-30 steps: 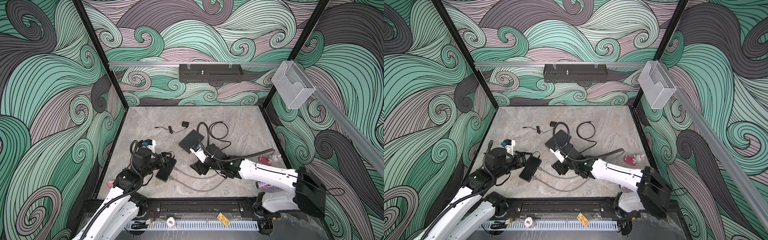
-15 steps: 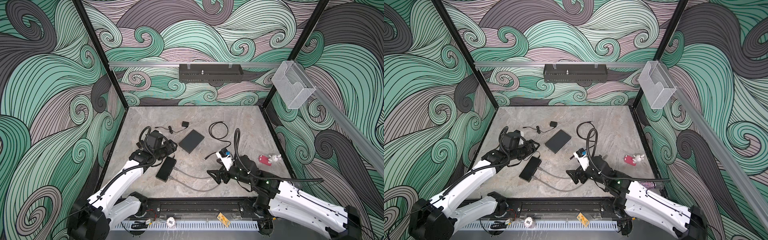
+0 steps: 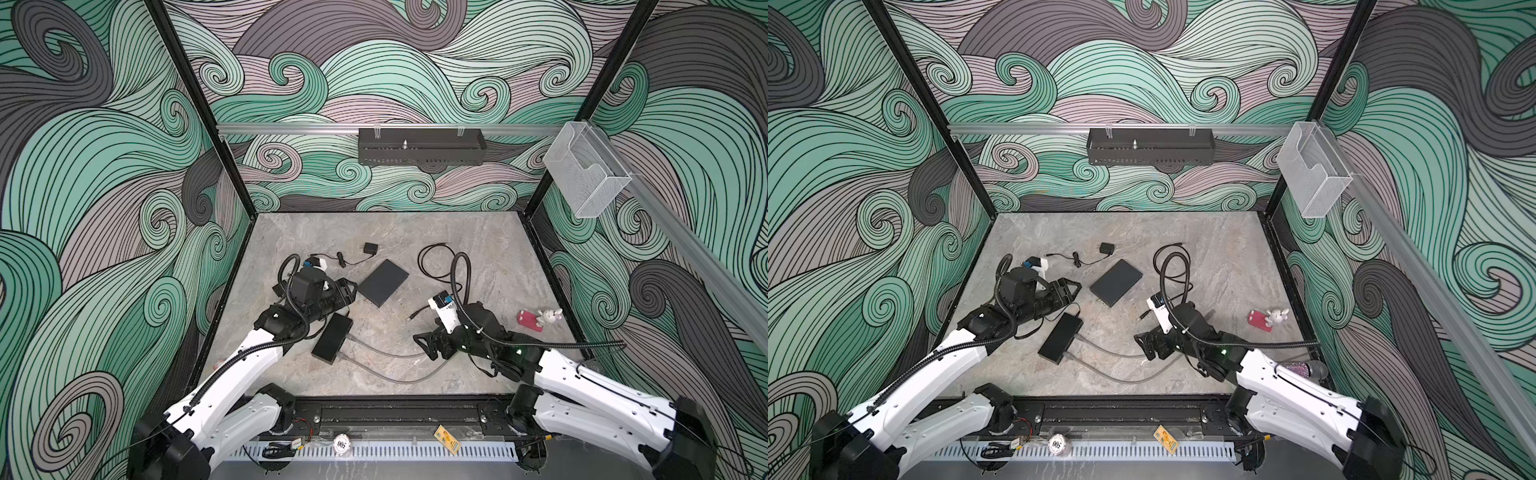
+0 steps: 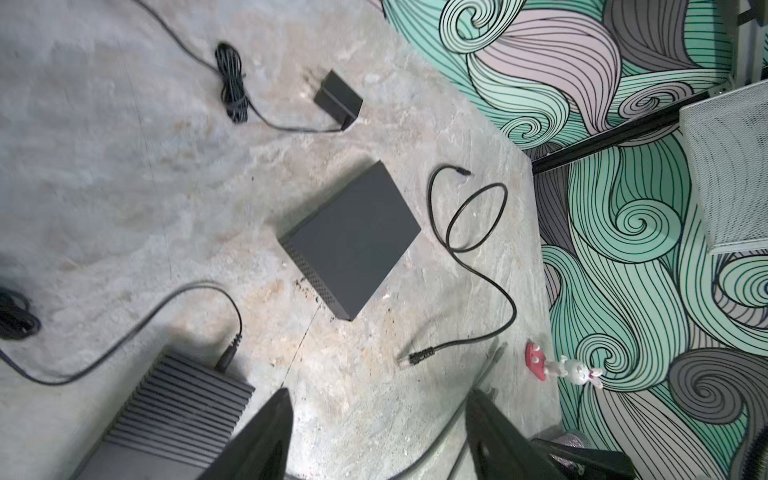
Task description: Insert the plug into the switch port
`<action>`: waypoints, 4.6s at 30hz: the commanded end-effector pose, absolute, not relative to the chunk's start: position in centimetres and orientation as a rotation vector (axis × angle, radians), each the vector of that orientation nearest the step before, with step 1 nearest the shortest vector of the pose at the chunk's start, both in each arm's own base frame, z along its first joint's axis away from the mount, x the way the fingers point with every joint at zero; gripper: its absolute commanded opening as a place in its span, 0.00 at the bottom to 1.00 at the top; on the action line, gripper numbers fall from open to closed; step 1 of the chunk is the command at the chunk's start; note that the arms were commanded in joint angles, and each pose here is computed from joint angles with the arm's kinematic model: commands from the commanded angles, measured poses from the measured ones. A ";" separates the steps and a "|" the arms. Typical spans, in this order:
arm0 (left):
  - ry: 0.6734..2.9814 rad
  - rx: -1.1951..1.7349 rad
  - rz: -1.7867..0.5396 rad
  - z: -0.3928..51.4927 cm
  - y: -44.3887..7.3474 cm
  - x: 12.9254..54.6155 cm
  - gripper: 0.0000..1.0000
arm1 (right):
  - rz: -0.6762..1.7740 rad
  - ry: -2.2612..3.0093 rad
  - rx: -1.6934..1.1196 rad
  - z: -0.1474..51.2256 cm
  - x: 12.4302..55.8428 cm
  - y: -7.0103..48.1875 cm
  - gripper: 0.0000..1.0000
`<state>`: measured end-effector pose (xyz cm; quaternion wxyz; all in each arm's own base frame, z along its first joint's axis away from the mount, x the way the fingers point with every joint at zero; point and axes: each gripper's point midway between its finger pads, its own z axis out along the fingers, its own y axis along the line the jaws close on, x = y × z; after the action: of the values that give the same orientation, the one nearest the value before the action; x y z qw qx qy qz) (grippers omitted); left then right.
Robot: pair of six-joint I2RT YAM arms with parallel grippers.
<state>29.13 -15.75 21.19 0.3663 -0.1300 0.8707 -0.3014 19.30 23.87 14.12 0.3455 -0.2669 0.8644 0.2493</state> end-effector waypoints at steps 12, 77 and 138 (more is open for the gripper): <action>1.994 -0.061 -0.883 30.0 -15.1 24.2 0.74 | 0.393 2.325 -0.477 20.3 26.9 22.1 0.95; 1.951 0.120 -0.285 31.3 -11.5 31.0 0.76 | 0.678 2.342 -0.683 6.1 48.5 49.6 0.53; 2.032 0.218 -0.412 28.5 -14.2 31.4 0.74 | 0.500 2.529 -0.811 11.0 34.5 27.4 0.36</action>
<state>31.23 -14.14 27.85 0.4973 0.0943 0.8473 -0.1608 34.93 26.15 9.69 0.2139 -0.2660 0.9279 0.1501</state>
